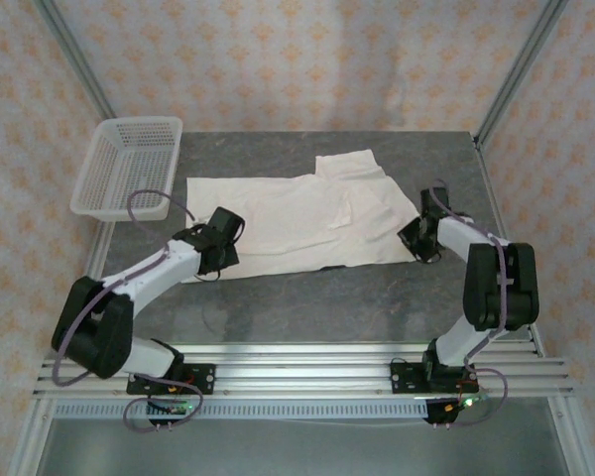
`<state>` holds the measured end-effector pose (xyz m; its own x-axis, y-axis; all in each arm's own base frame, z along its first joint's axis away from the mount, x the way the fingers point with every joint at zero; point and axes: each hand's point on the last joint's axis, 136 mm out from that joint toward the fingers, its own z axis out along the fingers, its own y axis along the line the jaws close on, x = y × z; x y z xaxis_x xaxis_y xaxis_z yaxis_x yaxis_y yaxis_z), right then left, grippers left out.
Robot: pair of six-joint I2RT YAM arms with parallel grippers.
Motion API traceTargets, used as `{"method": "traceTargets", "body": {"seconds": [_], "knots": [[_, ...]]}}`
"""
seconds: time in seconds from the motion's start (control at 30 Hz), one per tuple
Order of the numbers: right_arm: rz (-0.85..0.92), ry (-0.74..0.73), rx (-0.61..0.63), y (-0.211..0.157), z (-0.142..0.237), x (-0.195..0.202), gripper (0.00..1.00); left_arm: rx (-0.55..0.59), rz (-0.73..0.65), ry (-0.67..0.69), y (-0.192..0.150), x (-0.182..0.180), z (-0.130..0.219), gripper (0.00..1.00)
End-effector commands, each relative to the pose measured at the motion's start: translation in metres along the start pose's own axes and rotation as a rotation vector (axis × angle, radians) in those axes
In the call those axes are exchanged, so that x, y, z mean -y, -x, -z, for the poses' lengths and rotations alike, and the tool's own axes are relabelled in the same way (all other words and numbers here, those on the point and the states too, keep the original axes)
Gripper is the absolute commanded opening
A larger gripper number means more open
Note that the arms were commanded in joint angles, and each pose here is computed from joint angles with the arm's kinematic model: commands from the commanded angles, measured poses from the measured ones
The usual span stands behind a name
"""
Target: Fold the inside-out t-shirt
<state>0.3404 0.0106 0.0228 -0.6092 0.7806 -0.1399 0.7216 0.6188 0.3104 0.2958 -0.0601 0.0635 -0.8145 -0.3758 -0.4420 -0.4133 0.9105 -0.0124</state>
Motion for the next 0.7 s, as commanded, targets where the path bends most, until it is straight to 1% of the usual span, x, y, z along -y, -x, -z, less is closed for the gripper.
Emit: {"method": "traceTargets", "body": {"seconds": [0.0, 0.07, 0.17, 0.27, 0.33, 0.47, 0.57, 0.67], "knots": [[-0.012, -0.044, 0.029, 0.006, -0.012, 0.016, 0.00, 0.047, 0.121, 0.093, 0.014, -0.020, -0.011, 0.00], [-0.036, -0.082, 0.015, -0.001, -0.013, 0.029, 0.00, 0.003, 0.159, 0.146, 0.004, -0.036, -0.024, 0.00], [-0.077, -0.133, 0.004, -0.015, -0.010, 0.051, 0.00, -0.080, 0.217, 0.199, -0.020, -0.061, -0.043, 0.00], [-0.082, -0.156, -0.004, -0.031, -0.003, 0.070, 0.00, -0.084, 0.223, 0.199, -0.029, -0.071, -0.037, 0.00], [-0.085, -0.176, 0.000, -0.040, 0.003, 0.084, 0.00, -0.094, 0.232, 0.172, -0.039, -0.074, -0.033, 0.00], [-0.103, -0.237, 0.001, -0.059, 0.017, 0.114, 0.00, -0.152, 0.237, 0.152, -0.068, -0.084, -0.026, 0.00], [-0.101, -0.273, -0.017, -0.073, 0.029, 0.131, 0.00, -0.171, 0.253, 0.112, -0.088, -0.092, -0.018, 0.00], [-0.133, -0.268, -0.022, -0.088, 0.035, 0.145, 0.01, -0.145, 0.238, 0.059, -0.093, -0.093, -0.006, 0.00]]}}
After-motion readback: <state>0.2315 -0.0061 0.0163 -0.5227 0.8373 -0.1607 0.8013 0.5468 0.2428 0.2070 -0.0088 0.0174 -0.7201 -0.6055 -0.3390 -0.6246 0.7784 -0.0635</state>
